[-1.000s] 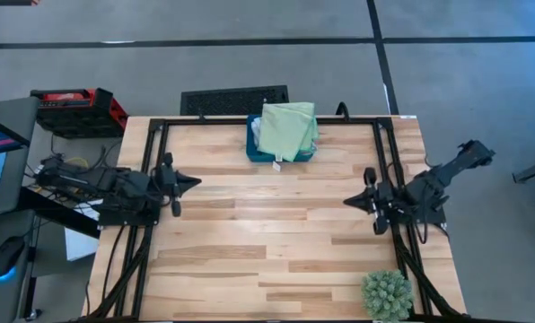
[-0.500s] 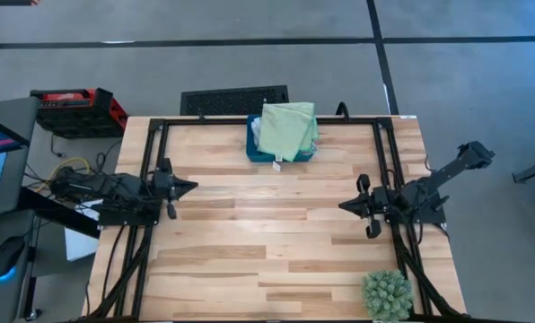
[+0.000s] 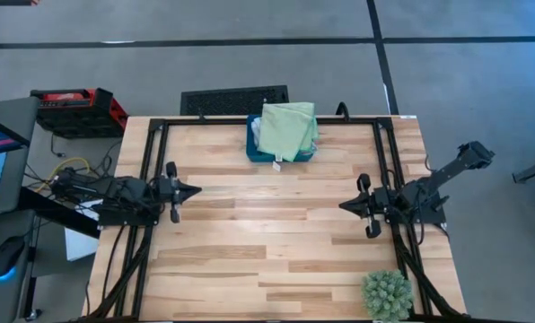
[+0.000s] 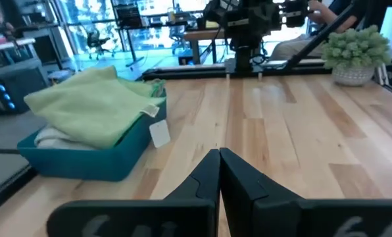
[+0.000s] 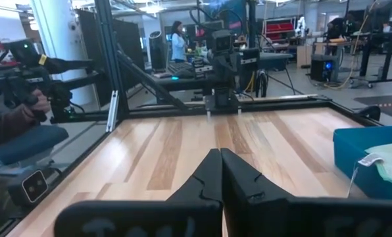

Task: Fold microfiber towels
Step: Return to Home Position

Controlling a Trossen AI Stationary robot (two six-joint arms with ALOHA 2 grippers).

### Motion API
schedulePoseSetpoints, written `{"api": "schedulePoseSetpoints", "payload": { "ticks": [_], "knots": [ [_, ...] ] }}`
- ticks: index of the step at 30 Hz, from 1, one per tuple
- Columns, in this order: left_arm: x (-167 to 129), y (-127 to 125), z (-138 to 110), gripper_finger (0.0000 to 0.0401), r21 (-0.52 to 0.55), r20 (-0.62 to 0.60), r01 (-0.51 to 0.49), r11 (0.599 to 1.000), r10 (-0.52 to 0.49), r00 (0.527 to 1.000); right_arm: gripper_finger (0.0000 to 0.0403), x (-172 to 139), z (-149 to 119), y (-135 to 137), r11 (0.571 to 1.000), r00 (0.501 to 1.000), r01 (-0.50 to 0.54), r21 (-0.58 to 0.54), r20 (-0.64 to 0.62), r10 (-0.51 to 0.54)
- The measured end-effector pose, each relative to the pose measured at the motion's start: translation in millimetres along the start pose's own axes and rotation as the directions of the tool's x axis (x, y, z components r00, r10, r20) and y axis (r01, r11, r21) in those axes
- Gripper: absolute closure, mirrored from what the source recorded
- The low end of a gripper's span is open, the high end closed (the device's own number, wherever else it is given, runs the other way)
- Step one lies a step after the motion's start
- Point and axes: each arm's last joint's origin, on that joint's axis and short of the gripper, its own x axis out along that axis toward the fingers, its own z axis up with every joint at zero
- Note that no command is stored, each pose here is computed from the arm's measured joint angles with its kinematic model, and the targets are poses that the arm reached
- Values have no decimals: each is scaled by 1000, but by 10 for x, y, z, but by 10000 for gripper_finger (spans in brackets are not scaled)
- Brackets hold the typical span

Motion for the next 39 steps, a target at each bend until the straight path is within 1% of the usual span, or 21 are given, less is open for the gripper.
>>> {"api": "schedulePoseSetpoints", "payload": {
  "ticks": [4, 8, 10, 16, 39],
  "knots": [
    [1, -1, -2, 401, -26, -2, 3, 1000, -3, 1000, 383, 0, -18, -1, 1000, 1000, 1, -9, -17, -1],
    [3, 3, -6, 401, 28, -6, -15, 999, 15, 1000, 376, 0, -23, -1, 1000, 1000, 1, -10, -21, -1],
    [3, 3, -6, 401, 36, -7, -15, 999, 15, 1000, 373, 0, -23, -1, 1000, 1000, 1, -11, -21, -1],
    [3, 3, -8, 401, 4, -7, -15, 1000, 15, 1000, 372, 0, -22, -1, 1000, 1000, 1, -10, -20, -1],
    [5, 3, -16, 401, 4, -12, -17, 1000, 18, 1000, 373, 0, -25, -1, 1000, 1000, 1, -10, -21, -1]
  ]
}}
